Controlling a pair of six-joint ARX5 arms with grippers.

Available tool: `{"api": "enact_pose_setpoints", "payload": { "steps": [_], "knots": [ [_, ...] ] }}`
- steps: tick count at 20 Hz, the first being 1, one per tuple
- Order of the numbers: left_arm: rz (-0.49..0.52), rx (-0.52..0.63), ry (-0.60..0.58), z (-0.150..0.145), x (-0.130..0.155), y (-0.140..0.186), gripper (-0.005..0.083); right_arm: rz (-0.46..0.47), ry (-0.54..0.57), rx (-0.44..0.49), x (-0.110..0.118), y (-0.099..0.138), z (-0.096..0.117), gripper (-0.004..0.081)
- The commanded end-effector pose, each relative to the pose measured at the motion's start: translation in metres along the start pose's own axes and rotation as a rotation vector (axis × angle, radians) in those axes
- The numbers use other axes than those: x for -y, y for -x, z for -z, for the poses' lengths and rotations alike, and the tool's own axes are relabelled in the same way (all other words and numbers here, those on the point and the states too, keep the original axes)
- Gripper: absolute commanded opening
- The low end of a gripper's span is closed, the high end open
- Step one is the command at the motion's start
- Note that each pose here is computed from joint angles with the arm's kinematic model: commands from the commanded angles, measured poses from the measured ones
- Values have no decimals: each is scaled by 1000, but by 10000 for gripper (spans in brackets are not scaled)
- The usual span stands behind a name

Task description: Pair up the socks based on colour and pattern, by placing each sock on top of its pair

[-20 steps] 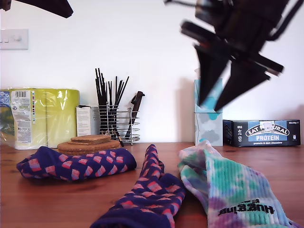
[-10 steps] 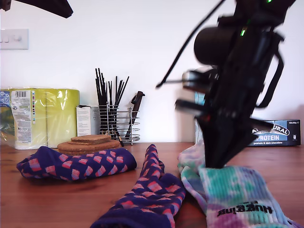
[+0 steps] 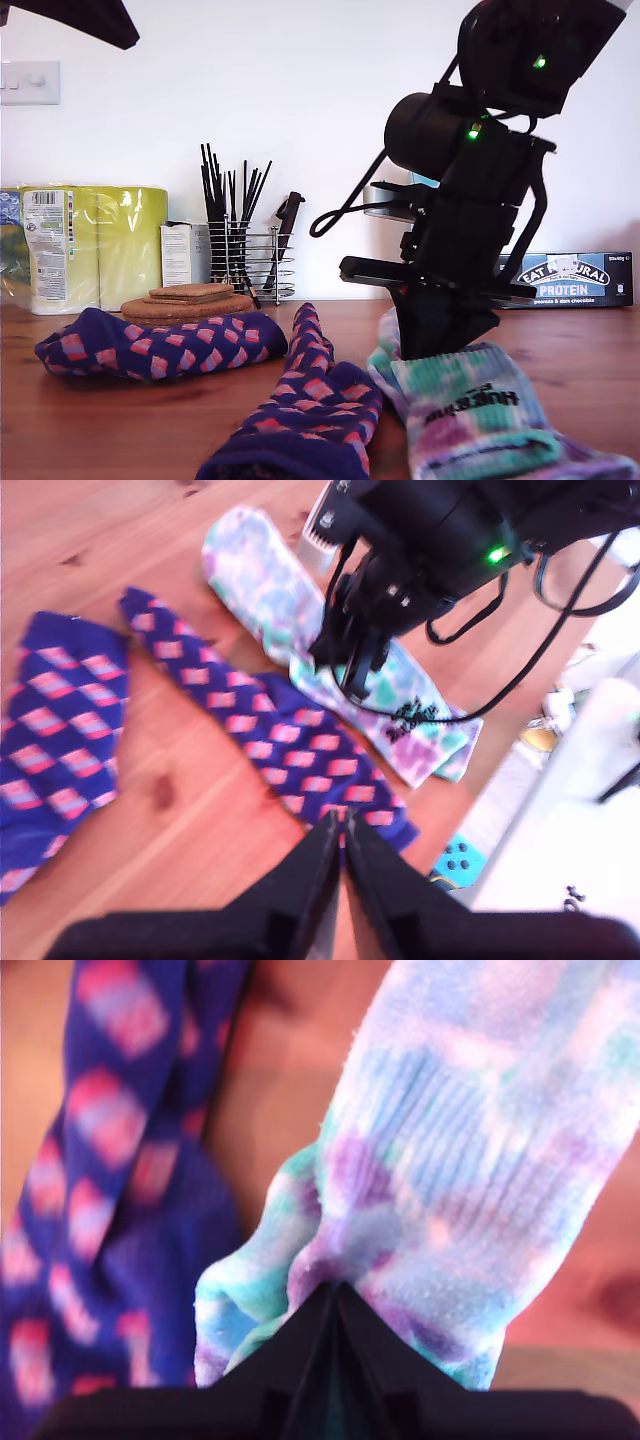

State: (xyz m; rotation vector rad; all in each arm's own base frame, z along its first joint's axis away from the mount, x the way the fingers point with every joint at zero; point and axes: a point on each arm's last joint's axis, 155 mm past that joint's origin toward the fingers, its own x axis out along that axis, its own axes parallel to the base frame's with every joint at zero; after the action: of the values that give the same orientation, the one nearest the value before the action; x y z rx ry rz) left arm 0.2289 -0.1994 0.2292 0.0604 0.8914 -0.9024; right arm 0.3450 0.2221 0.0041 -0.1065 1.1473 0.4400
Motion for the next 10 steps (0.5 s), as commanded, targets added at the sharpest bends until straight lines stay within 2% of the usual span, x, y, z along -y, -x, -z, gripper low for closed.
{"api": "enact_pose_setpoints", "payload": {
  "steps": [1, 3, 5, 8, 10],
  "knots": [
    [-10, -4, 4, 2, -2, 0, -22, 20, -22, -41, 10, -11, 10, -13],
    [-15, -4, 3, 2, -3, 0, -22, 15, -31, -26, 9, -2, 3, -13],
    [-27, -6, 3, 2, -5, 0, -22, 4, -29, 34, 5, 15, -13, -13],
    [-43, -7, -6, 2, -8, 0, -22, -17, -39, 140, -2, 60, -35, -13],
    [-97, -16, -36, 2, -20, -2, -22, -31, -61, 199, -6, 92, -44, -13]
  ]
}}
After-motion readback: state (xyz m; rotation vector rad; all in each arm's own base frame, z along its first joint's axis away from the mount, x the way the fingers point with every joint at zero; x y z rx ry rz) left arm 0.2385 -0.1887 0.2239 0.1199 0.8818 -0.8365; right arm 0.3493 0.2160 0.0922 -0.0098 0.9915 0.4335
